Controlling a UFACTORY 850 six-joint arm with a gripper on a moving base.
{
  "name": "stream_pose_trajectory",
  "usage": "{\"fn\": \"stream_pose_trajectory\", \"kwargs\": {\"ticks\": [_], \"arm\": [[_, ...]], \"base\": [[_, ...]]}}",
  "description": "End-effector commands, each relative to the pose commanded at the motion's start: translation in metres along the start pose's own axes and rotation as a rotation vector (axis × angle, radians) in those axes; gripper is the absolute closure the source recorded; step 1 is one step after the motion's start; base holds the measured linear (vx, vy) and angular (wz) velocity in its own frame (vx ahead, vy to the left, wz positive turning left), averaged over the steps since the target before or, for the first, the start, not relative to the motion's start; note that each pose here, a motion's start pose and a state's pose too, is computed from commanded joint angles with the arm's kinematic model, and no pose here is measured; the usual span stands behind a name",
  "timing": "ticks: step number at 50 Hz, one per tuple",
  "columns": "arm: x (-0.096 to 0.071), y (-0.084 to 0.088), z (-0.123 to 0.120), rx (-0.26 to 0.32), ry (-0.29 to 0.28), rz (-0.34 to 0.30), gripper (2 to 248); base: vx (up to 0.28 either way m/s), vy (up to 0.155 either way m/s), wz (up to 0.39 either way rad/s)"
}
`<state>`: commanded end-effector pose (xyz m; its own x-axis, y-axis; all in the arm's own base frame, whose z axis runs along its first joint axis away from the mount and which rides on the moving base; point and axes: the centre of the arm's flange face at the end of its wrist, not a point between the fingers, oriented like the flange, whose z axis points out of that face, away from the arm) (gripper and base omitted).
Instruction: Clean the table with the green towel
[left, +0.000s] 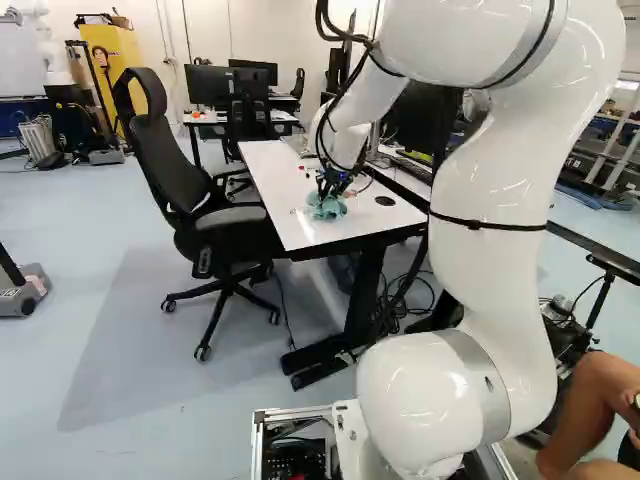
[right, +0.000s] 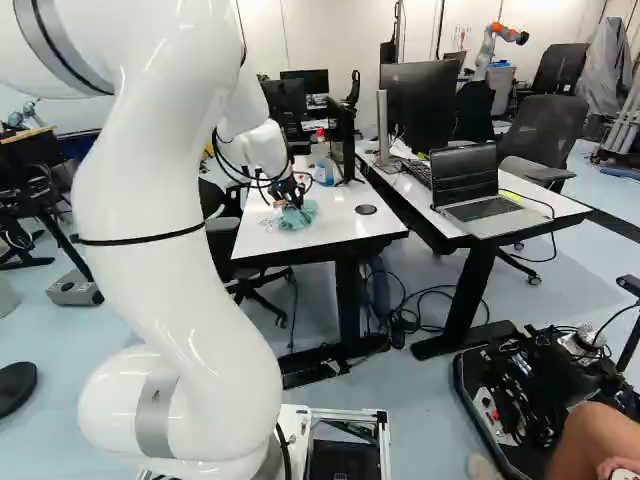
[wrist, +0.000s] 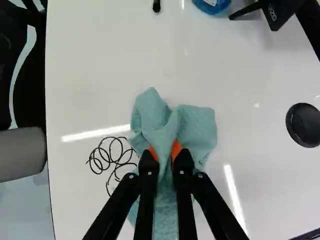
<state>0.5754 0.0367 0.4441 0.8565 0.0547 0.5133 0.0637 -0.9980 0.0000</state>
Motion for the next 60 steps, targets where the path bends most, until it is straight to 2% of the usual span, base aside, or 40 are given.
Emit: {"fn": "stream_pose_trajectory", "kwargs": {"ticks": [28, 49, 60], "arm": [[0.016, -0.049, 0.011, 0.042, 0.013, -0.07, 204], [0.017, -0.087, 0.011, 0.075, 0.016, -0.123, 204], [0.008, -0.102, 0.006, 0.09, 0.011, -0.148, 204]], "base": [[0.0, 0.0, 0.0], [0.0, 0.0, 0.0], [0.0, 0.0, 0.0]]}}
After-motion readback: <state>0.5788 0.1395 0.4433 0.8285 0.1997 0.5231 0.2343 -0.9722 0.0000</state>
